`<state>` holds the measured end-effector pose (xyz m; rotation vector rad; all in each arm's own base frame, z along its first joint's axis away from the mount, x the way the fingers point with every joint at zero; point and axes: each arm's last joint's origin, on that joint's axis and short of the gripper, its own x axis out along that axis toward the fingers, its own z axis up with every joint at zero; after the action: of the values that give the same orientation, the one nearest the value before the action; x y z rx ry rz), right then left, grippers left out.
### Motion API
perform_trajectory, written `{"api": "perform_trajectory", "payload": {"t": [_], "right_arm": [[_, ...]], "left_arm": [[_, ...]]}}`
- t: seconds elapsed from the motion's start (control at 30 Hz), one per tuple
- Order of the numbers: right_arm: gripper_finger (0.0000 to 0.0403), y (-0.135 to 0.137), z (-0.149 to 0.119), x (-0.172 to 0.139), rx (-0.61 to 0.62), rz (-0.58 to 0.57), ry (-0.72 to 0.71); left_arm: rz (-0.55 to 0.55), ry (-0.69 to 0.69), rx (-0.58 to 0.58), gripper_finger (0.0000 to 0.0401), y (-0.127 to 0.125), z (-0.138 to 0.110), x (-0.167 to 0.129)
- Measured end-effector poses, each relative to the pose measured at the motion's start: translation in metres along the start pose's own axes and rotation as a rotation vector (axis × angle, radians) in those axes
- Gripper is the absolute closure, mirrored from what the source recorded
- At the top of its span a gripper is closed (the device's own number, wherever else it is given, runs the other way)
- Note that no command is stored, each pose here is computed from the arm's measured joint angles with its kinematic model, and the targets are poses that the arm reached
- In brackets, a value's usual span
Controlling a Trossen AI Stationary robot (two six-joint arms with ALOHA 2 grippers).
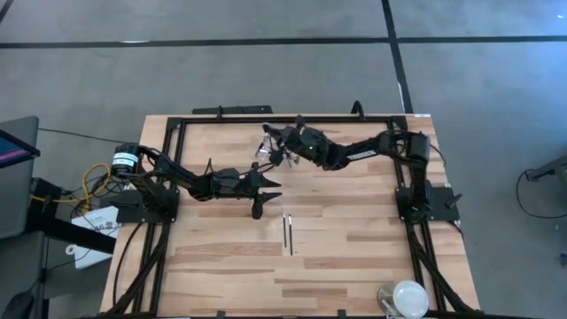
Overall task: Sort items
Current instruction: Put the right eyeshadow brush into the transparent organizer, then put the eyeshadow brush into the transparent organizer
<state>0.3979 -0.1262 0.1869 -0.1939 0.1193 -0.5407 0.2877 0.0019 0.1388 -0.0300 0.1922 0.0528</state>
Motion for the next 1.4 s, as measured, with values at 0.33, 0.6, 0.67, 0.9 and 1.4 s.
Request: {"api": "perform_trajectory", "payload": {"t": [0.33, 0.6, 0.67, 0.9, 1.4], "right_arm": [[0.0374, 0.009, -0.016, 0.011, 0.004, 0.013, 0.044], [0.0321, 0.018, 0.008, 0.001, 0.011, 0.042, 0.010], [0.0314, 0.022, 0.019, -0.005, 0.009, 0.055, 0.003], [0.0304, 0.033, 0.062, -0.034, 0.000, 0.095, 0.003], [0.0304, 0.077, 0.108, -0.090, 0.014, 0.271, -0.015]], "left_arm": [[0.000, -0.011, -0.001, 0.0265, 0.000, 0.001, 0.000], [0.000, -0.017, -0.001, 0.0265, 0.000, 0.002, 0.000], [-0.002, -0.024, -0.001, 0.0265, 0.000, 0.002, 0.000], [-0.005, -0.026, -0.001, 0.0265, -0.001, 0.003, 0.000], [-0.001, -0.037, -0.003, 0.0265, 0.000, 0.004, 0.000]]}}
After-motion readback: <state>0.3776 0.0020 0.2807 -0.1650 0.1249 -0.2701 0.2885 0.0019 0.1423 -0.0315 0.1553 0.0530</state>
